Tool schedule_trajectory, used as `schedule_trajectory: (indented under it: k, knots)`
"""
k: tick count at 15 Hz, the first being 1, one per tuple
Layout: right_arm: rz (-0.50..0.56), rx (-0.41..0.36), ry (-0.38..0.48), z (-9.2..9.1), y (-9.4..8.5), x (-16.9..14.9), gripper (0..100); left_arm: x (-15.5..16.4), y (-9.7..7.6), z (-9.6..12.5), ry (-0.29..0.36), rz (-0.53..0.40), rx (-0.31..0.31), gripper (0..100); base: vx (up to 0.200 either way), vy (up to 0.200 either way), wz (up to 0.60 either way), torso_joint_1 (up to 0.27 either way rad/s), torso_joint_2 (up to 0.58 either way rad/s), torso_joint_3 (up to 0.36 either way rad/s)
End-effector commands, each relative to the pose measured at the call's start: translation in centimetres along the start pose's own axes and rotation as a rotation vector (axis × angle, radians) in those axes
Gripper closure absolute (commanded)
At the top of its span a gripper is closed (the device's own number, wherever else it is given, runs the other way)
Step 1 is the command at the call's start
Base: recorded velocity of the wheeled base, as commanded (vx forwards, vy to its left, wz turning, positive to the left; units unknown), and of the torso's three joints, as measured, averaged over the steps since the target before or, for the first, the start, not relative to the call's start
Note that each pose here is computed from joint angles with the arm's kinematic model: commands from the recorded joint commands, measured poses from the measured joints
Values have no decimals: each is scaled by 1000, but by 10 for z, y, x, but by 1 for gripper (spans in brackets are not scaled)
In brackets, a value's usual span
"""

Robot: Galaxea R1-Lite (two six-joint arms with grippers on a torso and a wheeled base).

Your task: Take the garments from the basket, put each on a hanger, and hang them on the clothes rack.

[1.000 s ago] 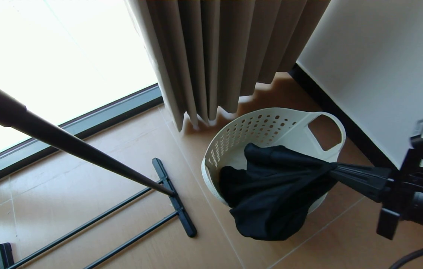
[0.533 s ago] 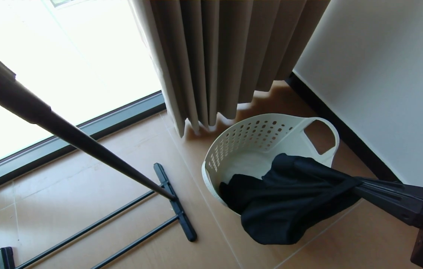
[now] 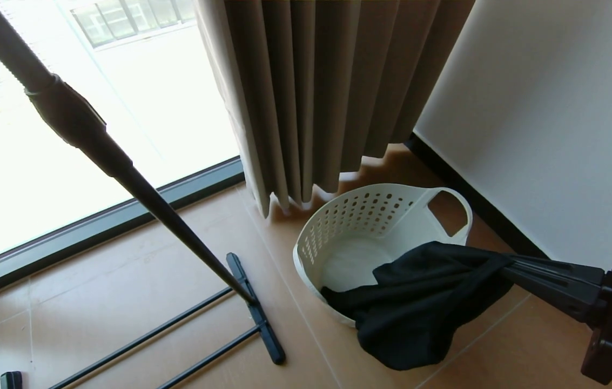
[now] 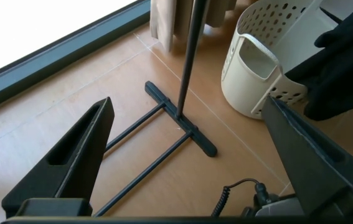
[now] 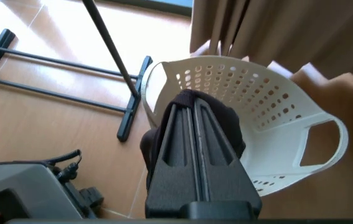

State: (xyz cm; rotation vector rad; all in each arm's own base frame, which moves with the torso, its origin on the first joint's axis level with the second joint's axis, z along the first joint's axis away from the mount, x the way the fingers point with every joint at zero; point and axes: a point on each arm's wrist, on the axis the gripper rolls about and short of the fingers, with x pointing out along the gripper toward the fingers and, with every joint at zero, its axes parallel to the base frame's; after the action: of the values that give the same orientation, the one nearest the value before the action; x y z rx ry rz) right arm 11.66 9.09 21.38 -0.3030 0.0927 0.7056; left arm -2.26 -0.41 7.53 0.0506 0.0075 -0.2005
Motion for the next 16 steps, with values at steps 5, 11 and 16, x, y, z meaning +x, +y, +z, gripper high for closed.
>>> schedule_trajectory:
  k: [5, 11, 16]
  knots:
    - [-11, -1, -25, -6, 1, 12, 100, 0, 0, 0, 1, -1, 0, 0, 0, 0, 0, -1, -121, 73]
    - [-16, -3, -29, -6, 1, 9, 100, 0, 0, 0, 1, 1, -1, 0, 0, 0, 0, 45, -426, -171]
    - [-16, -3, -29, -7, 1, 8, 100, 0, 0, 0, 1, 1, -1, 0, 0, 0, 0, 67, -290, -36]
